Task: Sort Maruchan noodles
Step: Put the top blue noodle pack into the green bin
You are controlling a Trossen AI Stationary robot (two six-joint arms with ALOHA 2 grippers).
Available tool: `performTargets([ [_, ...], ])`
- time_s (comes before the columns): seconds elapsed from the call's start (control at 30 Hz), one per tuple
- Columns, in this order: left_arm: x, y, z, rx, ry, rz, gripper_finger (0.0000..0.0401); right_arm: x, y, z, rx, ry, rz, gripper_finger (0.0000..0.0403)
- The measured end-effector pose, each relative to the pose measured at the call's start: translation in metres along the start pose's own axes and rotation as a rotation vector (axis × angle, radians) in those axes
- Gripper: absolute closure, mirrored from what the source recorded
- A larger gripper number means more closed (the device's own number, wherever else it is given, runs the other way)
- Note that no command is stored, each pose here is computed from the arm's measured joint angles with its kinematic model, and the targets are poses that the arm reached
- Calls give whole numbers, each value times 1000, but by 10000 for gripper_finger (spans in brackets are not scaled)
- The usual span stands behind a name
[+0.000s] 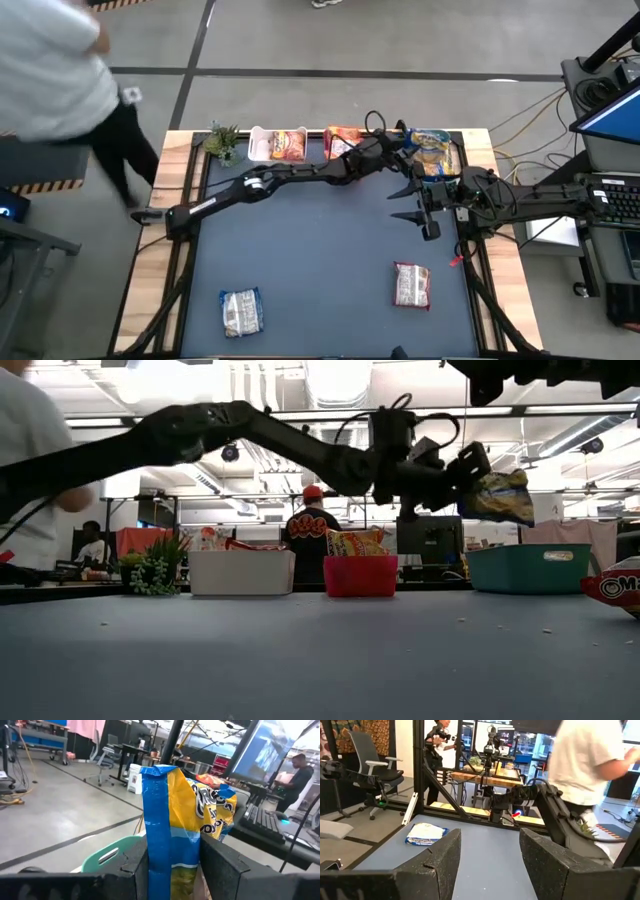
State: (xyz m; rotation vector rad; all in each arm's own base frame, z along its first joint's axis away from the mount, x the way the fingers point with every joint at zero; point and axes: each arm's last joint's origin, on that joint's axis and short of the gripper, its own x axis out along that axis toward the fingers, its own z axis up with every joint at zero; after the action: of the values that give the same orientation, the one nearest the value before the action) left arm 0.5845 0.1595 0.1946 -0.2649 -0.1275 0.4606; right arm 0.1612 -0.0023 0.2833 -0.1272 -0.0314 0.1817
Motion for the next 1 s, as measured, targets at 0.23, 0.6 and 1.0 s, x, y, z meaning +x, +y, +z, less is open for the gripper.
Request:
performTargets([
  [0.23, -2, 11, -16, -54, -20, 11, 271, 0, 0, -1, 7, 14, 5, 211],
  [0.6, -3, 9, -20, -43, -23, -10, 271, 1, 0, -2, 3, 14, -3, 211],
  [1.0, -3, 8, -20, -83, -27, -16, 254, 1, 0, -2, 3, 14, -4, 211],
])
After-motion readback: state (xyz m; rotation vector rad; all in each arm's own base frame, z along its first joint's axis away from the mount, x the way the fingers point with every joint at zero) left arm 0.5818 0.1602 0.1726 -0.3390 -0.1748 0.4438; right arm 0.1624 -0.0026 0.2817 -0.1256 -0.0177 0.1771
